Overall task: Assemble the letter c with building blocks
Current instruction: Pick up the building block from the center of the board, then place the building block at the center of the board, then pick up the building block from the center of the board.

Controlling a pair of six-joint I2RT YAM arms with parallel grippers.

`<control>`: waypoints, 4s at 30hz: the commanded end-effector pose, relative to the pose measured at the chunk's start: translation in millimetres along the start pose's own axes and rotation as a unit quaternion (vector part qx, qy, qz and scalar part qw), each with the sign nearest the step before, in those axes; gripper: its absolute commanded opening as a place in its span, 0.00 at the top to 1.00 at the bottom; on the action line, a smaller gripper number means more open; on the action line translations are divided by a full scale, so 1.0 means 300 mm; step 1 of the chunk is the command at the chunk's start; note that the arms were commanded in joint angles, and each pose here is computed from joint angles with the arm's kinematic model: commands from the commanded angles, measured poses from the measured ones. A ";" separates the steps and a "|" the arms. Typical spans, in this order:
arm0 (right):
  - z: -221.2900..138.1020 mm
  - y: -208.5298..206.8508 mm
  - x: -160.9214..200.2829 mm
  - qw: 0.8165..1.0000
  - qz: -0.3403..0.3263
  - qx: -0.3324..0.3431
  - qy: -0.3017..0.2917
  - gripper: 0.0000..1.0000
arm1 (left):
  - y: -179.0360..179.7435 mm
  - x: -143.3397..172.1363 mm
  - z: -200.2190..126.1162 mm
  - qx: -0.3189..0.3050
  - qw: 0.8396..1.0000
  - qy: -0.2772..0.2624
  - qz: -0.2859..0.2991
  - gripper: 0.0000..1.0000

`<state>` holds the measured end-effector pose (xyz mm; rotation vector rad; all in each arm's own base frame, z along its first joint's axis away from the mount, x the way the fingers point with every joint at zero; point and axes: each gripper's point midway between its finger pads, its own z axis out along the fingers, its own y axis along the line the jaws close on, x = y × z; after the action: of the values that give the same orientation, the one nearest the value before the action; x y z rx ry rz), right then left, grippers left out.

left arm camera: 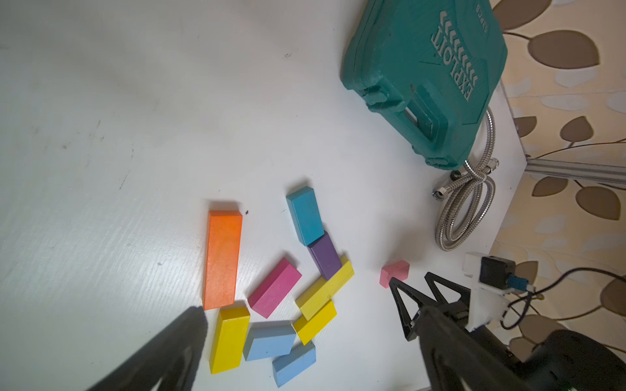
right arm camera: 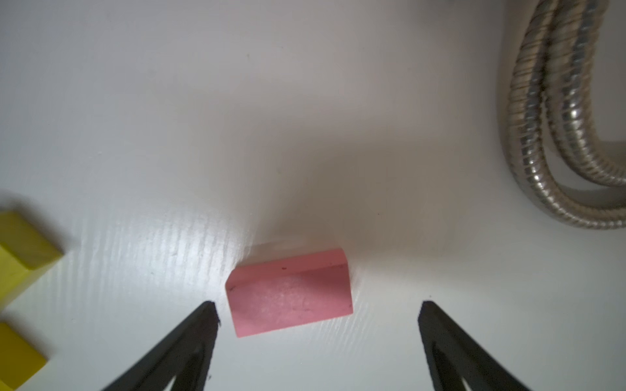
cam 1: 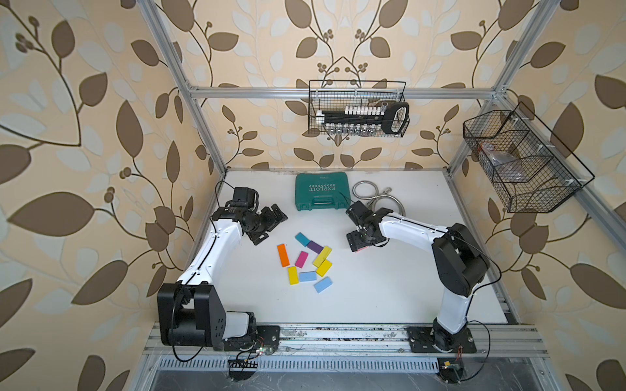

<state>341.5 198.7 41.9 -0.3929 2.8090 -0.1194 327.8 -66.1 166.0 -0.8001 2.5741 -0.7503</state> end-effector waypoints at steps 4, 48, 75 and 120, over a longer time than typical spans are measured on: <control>0.044 0.027 0.016 0.999 -0.021 -0.023 0.018 0.10 | -0.025 0.003 -0.024 0.006 1.000 -0.002 0.012 0.01; 0.006 0.045 -0.102 0.979 0.203 -0.016 -0.012 0.50 | -0.019 0.000 -0.022 0.005 1.000 -0.006 0.000 0.01; 0.117 0.062 -0.004 0.980 0.195 0.009 0.030 0.37 | -0.024 -0.003 -0.028 0.007 1.000 -0.010 0.002 0.01; -0.209 0.514 0.255 0.988 -0.080 -0.132 0.027 0.16 | -0.041 -0.061 -0.059 -0.021 0.999 -0.026 0.031 0.01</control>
<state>226.3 325.9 69.5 -0.7736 2.7886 0.2104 336.4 -57.7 180.3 -0.7832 2.5739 -0.6732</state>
